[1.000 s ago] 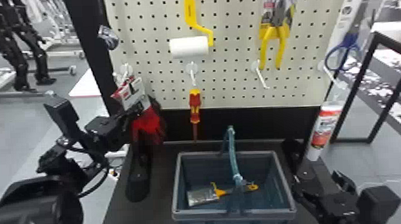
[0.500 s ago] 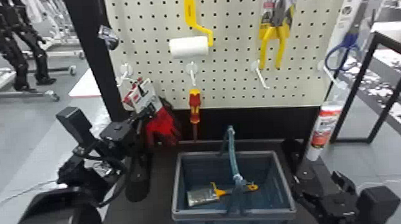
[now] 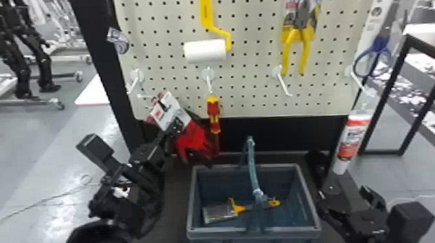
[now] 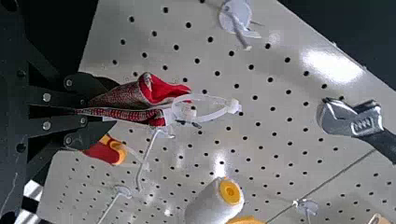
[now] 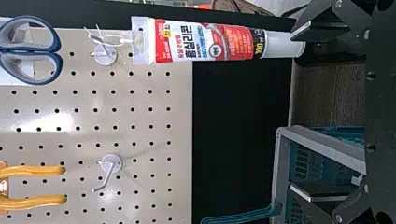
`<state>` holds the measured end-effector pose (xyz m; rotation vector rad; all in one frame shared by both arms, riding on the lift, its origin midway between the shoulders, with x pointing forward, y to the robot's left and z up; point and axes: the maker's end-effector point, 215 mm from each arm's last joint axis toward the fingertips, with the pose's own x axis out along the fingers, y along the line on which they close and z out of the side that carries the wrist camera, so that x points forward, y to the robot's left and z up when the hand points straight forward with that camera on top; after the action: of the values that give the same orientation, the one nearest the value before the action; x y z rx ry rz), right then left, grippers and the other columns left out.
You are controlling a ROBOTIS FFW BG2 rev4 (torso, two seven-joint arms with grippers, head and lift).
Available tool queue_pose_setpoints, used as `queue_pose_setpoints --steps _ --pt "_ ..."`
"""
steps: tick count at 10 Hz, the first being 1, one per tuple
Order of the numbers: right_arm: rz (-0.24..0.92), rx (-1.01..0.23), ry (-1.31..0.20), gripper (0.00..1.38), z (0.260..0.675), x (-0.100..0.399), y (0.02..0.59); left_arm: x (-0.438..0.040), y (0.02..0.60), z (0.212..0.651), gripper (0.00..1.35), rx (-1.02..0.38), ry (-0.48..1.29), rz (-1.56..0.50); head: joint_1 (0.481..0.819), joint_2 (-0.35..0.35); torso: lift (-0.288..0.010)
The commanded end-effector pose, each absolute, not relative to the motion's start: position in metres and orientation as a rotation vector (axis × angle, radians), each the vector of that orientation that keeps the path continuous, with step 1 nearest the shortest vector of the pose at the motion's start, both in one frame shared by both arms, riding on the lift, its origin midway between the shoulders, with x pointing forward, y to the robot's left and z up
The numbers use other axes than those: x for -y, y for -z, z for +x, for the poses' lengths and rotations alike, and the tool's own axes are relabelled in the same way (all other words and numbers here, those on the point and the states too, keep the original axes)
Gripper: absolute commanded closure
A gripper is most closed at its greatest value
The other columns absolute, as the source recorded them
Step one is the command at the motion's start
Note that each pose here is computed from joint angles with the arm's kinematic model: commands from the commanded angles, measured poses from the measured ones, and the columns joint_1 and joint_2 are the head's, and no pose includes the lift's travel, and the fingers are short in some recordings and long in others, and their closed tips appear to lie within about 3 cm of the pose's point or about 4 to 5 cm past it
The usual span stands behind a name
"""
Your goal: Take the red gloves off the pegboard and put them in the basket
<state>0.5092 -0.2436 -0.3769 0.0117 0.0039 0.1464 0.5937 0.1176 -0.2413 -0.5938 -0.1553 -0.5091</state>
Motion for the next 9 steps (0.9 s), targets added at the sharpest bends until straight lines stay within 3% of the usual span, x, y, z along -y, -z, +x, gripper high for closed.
queue_pose_setpoints --steps 1,4,9 --pt "0.014 -0.003 -0.146 0.17 0.509 0.243 0.376 -0.105 0.256 0.587 1.21 0.126 0.497 -0.671 0.549 0.0 -0.1" --pt "0.014 -0.004 -0.146 0.17 0.509 0.244 0.377 -0.084 0.303 0.578 1.21 0.023 0.465 -0.838 0.549 0.0 -0.1" --pt "0.017 -0.002 -0.146 0.17 0.509 0.244 0.376 -0.034 0.333 0.578 1.21 -0.062 0.56 -0.939 0.549 0.0 -0.1"
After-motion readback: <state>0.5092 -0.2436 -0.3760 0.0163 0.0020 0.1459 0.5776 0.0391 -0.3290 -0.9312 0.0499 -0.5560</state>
